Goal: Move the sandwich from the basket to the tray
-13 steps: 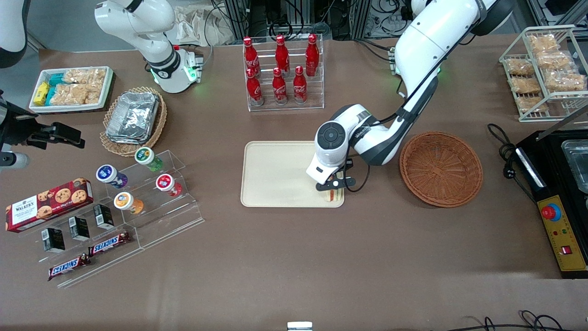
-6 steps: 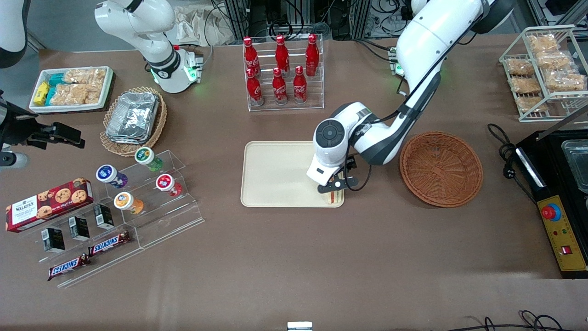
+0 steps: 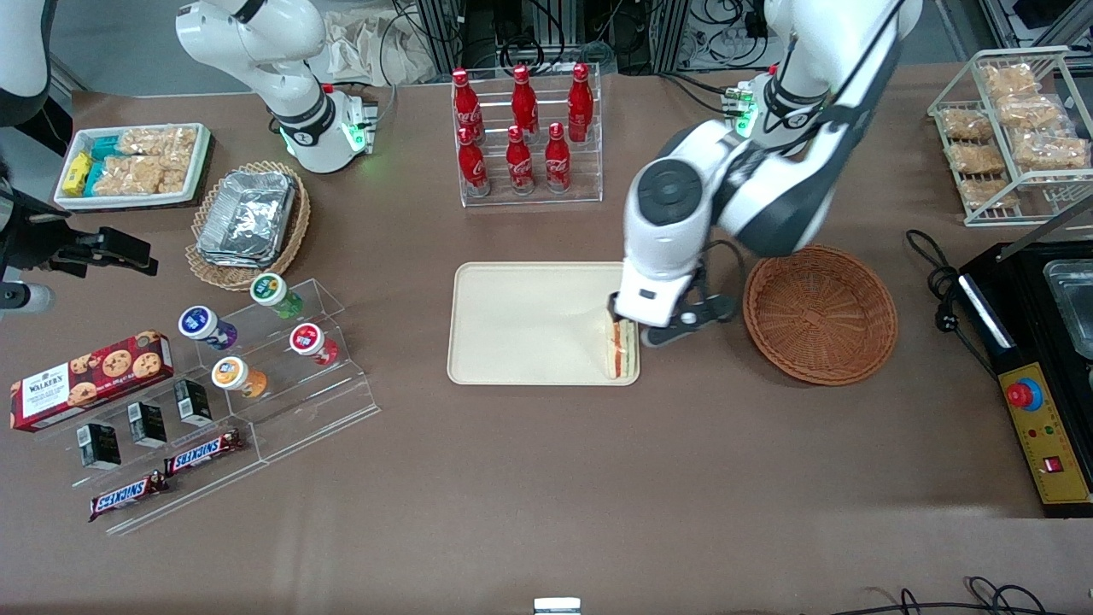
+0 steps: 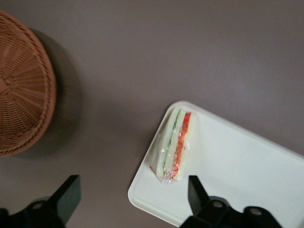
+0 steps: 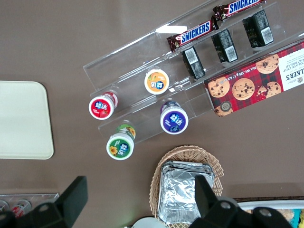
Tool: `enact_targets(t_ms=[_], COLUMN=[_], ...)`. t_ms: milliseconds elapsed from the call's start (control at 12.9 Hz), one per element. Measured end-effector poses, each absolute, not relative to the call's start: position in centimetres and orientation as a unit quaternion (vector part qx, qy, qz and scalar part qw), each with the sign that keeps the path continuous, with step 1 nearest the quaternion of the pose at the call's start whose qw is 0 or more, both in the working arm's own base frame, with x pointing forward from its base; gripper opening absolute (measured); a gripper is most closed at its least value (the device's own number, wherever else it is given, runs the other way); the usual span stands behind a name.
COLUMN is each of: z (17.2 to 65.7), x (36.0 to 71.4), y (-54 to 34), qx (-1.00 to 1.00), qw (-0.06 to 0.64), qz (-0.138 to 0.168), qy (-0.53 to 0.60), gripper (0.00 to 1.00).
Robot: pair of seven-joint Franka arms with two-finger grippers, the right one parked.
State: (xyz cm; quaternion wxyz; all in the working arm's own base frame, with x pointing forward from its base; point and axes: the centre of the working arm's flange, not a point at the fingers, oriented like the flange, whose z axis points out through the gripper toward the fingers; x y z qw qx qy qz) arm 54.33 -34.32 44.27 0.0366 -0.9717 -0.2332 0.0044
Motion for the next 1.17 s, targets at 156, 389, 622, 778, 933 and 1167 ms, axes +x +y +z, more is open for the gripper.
enact_targets(t_ms=[156,389,622,778,933,1167], z=[49.2,55.1,58.5,59.6,60.2,61.1], x=[55.9,56.3,54.9,53.9,53.4,53.5], y=[-28.0,-18.6,-10.8,-5.1,-1.8,-1.2], qx=[-0.961,-0.963,-0.980,-0.994,-0.999,-0.999], qw=[0.028,0.021,0.025,0.024,0.021,0.019], qz=[-0.003,0.002,0.000,0.009,0.016,0.010], qy=[-0.274,-0.270,-0.195,-0.107,-0.030,0.028], gripper=[1.00,1.00,1.00,1.00,1.00,1.00])
